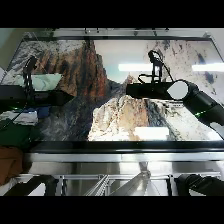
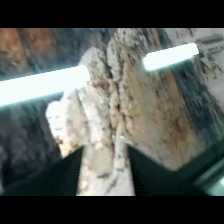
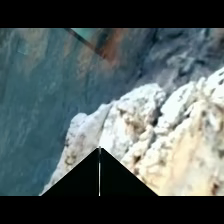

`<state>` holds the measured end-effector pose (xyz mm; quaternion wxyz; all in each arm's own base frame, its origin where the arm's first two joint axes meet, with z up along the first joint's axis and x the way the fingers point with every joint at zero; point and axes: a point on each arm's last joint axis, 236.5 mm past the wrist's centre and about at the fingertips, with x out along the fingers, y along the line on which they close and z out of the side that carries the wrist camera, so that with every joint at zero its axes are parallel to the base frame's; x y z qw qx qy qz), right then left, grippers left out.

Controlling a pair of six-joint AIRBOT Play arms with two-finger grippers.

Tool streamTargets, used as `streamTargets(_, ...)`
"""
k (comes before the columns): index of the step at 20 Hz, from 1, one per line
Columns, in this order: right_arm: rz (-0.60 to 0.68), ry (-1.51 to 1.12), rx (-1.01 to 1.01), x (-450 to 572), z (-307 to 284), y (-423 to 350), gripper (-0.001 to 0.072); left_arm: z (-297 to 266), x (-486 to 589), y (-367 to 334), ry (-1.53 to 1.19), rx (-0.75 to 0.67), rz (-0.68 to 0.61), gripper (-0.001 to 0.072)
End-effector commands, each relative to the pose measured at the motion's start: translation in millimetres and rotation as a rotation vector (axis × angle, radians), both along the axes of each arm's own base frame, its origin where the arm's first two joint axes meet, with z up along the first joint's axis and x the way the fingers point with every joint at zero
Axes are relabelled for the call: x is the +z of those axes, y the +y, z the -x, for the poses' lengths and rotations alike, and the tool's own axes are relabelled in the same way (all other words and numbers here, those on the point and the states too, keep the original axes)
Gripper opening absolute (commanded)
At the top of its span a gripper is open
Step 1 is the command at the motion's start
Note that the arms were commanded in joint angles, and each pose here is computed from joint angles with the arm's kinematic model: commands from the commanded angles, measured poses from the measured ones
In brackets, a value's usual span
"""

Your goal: Fold the shirts.

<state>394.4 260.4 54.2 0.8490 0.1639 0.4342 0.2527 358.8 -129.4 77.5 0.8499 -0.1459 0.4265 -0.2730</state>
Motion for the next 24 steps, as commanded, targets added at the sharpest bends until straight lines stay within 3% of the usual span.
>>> streamTargets(1,0.006,0.022,0.002,-9,1,1,0.0026,-47,10,49,-0.114,0.099,-0.189,0.0378)
streamTargets(3,0.005,0.023,-0.006,-9,-1,-2,0.0026,-85,20,106,-0.134,0.182,-0.308,0.0716)
streamTargets(5,0.005,0.023,-0.025,-9,-6,-10,0.0026,-119,17,157,-0.090,0.269,-0.340,0.0719)
streamTargets(8,0.007,0.033,-0.067,-10,-15,-29,0.0033,-159,-13,199,-0.005,0.283,-0.355,0.0720)
streamTargets(9,0.009,0.045,-0.079,-12,-17,-36,0.0095,-171,-27,205,0.024,0.270,-0.360,0.0720)
streamTargets(10,0.004,0.064,-0.103,-14,-19,-44,0.0326,-180,-42,210,0.050,0.251,-0.388,0.0720)
streamTargets(11,0.001,0.085,-0.123,-16,-20,-52,0.0448,-187,-61,216,0.082,0.224,-0.439,0.0720)
streamTargets(14,0.009,0.131,-0.145,-22,-19,-71,0.0448,-197,-109,235,0.176,0.197,-0.558,0.0720)
streamTargets(24,0.012,0.151,-0.156,-25,-18,-80,0.0449,-190,-173,258,0.310,0.165,-0.607,0.0720)
